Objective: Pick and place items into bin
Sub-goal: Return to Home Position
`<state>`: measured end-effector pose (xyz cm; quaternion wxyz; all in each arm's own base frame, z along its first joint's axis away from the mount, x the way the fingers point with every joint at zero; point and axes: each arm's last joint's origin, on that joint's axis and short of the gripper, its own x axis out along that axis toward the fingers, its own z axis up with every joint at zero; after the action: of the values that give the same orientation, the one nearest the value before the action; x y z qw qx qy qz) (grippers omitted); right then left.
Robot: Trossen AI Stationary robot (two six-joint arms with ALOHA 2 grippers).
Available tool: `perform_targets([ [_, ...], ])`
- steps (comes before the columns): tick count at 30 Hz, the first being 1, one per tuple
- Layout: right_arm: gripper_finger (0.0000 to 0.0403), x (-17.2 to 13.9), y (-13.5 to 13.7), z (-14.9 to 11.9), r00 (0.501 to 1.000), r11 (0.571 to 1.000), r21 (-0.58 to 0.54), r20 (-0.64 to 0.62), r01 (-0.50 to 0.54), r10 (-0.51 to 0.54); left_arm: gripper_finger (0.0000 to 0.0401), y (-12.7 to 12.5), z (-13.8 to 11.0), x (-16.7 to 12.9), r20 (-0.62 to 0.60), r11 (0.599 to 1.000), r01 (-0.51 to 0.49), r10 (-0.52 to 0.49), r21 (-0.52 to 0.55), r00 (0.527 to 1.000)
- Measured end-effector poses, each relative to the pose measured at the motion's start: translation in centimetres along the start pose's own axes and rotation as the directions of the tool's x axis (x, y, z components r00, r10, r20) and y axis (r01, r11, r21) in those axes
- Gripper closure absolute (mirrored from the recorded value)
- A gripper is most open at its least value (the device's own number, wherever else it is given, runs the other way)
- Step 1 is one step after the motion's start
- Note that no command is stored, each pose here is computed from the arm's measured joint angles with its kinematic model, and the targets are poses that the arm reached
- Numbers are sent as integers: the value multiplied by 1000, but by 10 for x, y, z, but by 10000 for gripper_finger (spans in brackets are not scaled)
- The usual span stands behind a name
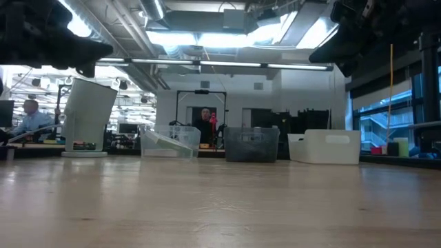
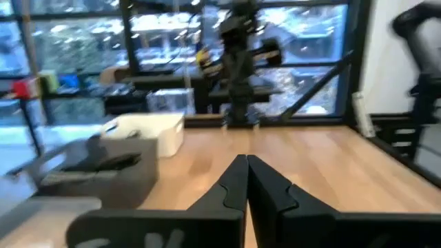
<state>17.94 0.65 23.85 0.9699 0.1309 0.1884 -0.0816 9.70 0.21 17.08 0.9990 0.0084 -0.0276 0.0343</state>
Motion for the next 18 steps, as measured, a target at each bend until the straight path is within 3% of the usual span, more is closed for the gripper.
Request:
perform_targets([
  [5, 399, 0, 0, 0, 1000, 1000, 21, 2, -1, 1, 398, 0, 0, 0, 0, 999, 7, -7, 32, 1000],
  [12, 399, 0, 0, 0, 1000, 1000, -7, 0, -3, 3, 398, -2, -4, 0, -44, 997, 66, -68, -43, 997],
  [18, 401, -1, 5, -4, 999, 993, -111, -33, -28, 24, 398, -2, -4, 0, -45, 997, 60, -62, -49, 997],
])
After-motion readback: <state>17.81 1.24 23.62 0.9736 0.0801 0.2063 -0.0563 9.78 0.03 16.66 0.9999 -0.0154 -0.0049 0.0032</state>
